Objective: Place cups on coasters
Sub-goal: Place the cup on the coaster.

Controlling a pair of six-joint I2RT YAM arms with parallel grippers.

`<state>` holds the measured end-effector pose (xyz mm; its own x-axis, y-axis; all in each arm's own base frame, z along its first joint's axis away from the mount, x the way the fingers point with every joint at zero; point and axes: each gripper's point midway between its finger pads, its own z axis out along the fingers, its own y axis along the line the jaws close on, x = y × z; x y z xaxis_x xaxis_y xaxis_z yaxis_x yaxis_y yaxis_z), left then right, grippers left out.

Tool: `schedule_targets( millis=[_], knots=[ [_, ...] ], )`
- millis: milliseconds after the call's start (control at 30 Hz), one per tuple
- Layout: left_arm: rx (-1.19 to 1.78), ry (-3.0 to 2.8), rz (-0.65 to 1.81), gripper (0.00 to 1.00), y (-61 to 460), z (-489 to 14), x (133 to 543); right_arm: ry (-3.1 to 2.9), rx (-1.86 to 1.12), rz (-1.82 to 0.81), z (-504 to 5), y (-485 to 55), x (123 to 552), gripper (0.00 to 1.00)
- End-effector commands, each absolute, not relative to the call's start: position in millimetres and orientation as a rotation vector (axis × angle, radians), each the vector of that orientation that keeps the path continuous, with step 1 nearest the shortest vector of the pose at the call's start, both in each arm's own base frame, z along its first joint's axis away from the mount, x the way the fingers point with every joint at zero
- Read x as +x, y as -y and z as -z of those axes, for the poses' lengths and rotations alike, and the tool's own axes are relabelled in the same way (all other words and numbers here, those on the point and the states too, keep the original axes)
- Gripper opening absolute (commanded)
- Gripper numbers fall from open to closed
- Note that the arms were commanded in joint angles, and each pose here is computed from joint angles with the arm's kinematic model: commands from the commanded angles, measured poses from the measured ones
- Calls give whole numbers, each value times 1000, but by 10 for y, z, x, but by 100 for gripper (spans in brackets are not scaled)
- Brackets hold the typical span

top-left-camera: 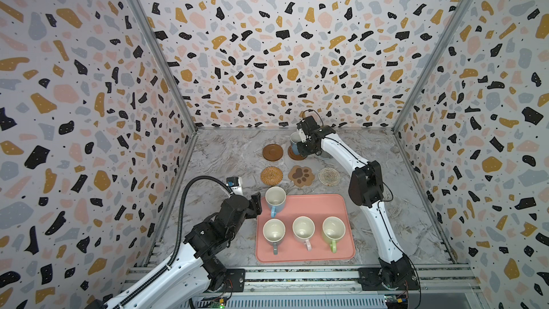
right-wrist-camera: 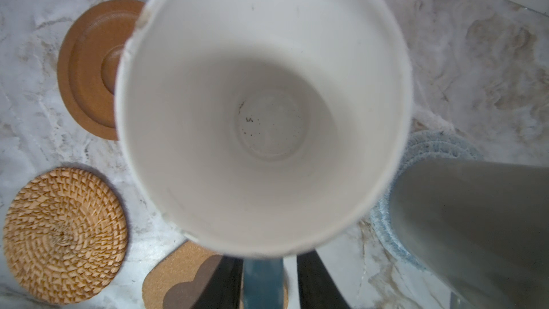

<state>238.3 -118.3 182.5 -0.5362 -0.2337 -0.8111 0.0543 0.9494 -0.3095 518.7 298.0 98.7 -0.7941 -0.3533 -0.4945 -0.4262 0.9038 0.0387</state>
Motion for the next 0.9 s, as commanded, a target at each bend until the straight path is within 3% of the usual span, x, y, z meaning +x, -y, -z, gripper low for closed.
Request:
schedule_targets(
  millis=[0,400,867],
  knots=[
    [-139,-2092,351,78,1147,-1844,2391,-2529,-537,-212,-1341,-2940,5174,34],
    [-142,-2099,350,78,1149,-1848,2392,-2482,-524,-203,-1693,-2868,5110,39],
    [-170,-2128,356,77,1147,-1846,2372,-2331,-473,-277,-2519,-2714,4819,45]
  ],
)
